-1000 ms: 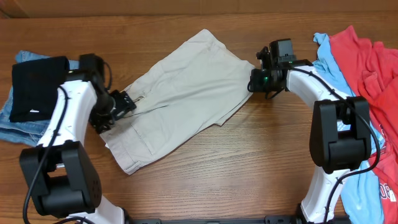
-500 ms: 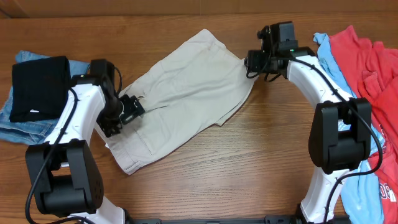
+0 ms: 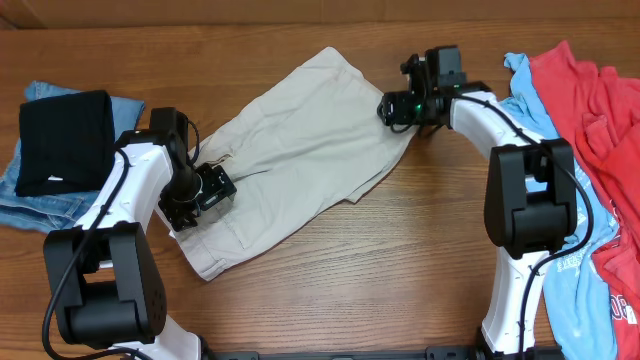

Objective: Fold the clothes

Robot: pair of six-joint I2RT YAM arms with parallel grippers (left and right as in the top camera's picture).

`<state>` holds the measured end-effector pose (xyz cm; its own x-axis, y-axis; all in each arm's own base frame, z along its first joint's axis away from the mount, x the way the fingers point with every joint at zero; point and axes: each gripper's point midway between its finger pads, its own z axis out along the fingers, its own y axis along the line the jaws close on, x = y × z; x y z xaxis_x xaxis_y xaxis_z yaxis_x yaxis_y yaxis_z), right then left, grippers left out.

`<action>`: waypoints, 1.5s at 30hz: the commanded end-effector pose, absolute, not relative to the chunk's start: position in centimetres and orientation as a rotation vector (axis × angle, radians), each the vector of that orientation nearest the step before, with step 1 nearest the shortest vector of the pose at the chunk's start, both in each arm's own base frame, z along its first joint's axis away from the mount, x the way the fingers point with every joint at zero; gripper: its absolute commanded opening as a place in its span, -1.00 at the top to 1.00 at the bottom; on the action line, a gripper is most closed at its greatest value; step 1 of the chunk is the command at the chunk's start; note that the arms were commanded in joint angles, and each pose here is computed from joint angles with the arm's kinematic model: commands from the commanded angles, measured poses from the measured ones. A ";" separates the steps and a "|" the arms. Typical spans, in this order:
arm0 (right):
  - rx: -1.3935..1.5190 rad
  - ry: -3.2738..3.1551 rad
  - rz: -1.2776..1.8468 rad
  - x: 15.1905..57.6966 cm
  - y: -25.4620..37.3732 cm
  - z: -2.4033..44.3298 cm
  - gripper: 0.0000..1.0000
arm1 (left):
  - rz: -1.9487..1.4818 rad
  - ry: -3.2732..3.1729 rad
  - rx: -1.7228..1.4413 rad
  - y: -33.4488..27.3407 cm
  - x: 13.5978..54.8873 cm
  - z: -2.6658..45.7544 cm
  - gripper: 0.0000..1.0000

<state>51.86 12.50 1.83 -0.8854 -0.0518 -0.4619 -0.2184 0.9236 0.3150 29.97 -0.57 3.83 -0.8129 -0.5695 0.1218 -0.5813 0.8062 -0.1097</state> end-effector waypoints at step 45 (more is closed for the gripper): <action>-0.148 2.750 0.447 47.7 7.2 9.1 -0.01 | 0.377 -3.132 0.894 -1.4 36.2 3.0 -0.71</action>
<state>46.80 4.22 6.57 -0.9615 0.0531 -0.2697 -0.0162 0.9686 0.2483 36.74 -1.11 3.73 -0.8262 -0.5563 -0.0888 -0.5177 0.8119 -0.2699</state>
